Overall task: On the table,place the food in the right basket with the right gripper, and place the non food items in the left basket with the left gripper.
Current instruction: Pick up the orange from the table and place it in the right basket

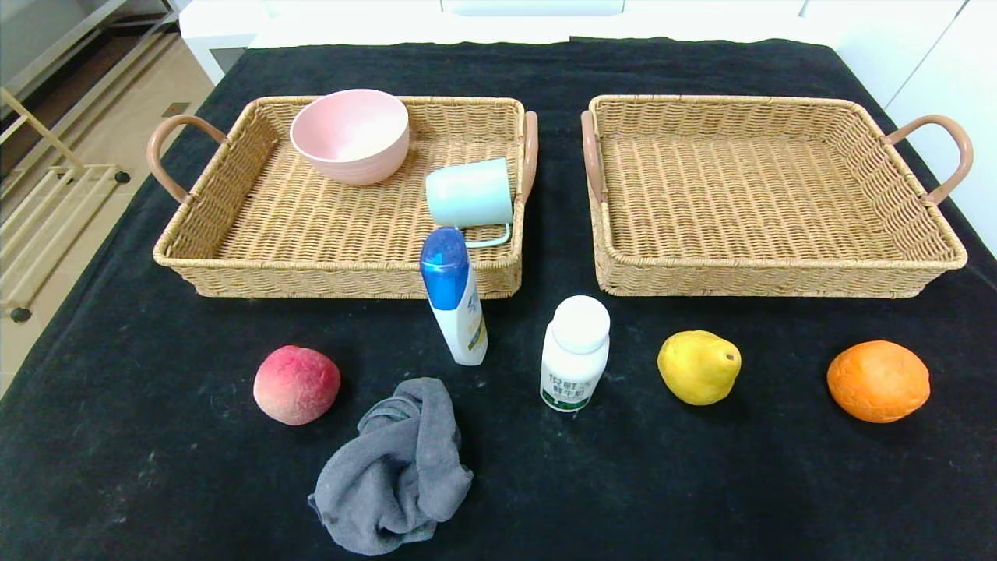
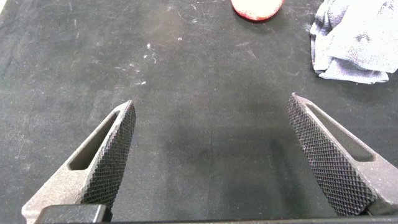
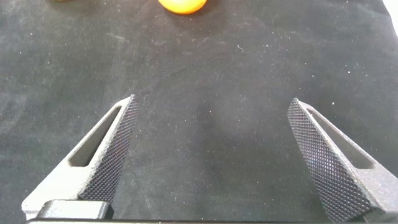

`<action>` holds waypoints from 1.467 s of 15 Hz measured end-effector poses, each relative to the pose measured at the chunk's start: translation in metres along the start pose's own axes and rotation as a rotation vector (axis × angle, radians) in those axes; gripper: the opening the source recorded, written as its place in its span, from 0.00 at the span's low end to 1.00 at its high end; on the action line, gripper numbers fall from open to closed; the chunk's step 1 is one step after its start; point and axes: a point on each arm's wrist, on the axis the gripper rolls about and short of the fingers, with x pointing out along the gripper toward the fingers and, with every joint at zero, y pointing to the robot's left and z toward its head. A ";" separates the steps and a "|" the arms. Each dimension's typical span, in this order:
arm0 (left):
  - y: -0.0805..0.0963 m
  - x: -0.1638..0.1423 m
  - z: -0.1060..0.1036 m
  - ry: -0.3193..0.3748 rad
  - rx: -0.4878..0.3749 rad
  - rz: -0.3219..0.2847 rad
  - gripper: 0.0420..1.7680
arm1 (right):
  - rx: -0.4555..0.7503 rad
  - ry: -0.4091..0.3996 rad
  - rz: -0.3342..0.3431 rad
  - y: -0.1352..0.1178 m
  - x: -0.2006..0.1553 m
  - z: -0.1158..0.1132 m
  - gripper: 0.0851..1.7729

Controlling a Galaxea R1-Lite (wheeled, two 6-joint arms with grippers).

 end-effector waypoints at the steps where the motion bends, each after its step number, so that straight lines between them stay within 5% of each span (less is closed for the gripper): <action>1: 0.000 0.000 0.000 0.000 0.001 0.000 1.00 | 0.006 -0.004 -0.003 0.000 0.000 0.000 0.99; 4: -0.001 -0.004 0.015 -0.062 -0.027 -0.020 1.00 | 0.037 -0.021 -0.004 0.000 -0.001 0.006 0.99; 7: -0.003 -0.009 0.054 -0.131 -0.059 -0.101 1.00 | 0.092 -0.101 0.044 0.001 -0.008 0.048 0.99; 11: -0.005 0.007 0.110 -0.149 -0.072 -0.253 1.00 | 0.117 -0.088 0.204 0.001 0.004 0.108 0.99; 18: -0.036 0.094 0.164 -0.009 -0.084 -0.590 1.00 | 0.125 -0.028 0.478 0.024 0.078 0.167 0.99; 22: -0.055 0.130 0.175 0.061 -0.077 -0.669 1.00 | 0.120 0.041 0.529 0.039 0.105 0.170 0.99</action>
